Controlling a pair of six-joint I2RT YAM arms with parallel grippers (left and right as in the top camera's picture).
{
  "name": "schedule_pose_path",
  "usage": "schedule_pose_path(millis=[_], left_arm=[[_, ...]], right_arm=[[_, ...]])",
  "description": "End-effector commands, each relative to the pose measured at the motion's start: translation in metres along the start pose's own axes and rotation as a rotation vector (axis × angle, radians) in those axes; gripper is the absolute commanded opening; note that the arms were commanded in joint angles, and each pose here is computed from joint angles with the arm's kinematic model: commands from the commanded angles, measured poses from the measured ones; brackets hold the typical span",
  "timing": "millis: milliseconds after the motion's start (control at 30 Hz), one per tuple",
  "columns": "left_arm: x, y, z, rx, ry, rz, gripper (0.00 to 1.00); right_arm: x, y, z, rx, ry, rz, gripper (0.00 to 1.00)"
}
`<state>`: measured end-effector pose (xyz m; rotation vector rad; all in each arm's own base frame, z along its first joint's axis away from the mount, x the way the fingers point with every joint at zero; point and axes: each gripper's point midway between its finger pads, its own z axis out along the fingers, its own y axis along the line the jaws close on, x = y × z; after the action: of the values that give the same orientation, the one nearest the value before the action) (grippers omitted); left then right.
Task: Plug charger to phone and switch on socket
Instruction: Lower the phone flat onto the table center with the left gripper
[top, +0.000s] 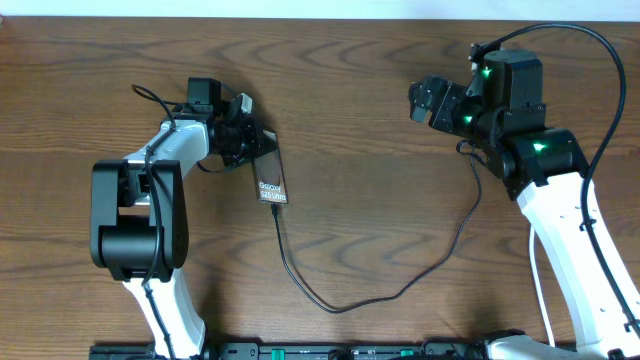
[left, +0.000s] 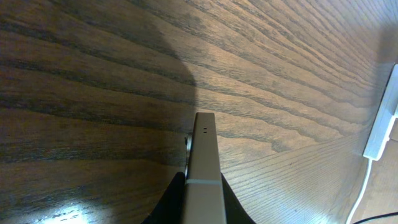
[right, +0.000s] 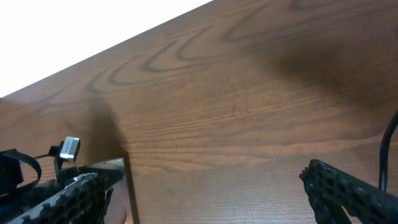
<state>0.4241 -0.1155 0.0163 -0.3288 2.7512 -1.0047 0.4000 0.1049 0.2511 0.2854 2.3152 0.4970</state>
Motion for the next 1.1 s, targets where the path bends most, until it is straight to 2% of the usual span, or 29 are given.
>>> schedule_pose_path(millis=[0,567,633,733,767,1067], left_arm=[[0.0004,0.0006,0.0043,0.009,0.013,0.001,0.07],[0.0038,0.0069,0.0104,0.002,0.030,-0.013,0.08],[0.0038,0.0069,0.0104,0.002,0.031,-0.014,0.15],[0.0039,0.0069,0.0104,0.002,0.031,-0.014,0.17],[0.0040,0.0070,0.0104,0.002,0.031,-0.014,0.22],[0.0075,0.0084,0.0102,-0.004,0.044,-0.025,0.30]], right_arm=[[0.0003,-0.0016,0.0018,0.013,0.003,-0.019,0.99],[0.0040,-0.0039,0.0037,0.022,0.019,-0.017,0.99],[0.0040,-0.0040,0.0037,0.022,0.018,-0.017,0.99],[0.0043,-0.0042,0.0038,0.023,0.019,-0.017,0.99],[0.0044,-0.0043,0.0038,0.023,0.020,-0.017,0.99],[0.0052,-0.0046,0.0038,0.024,0.023,-0.016,0.99]])
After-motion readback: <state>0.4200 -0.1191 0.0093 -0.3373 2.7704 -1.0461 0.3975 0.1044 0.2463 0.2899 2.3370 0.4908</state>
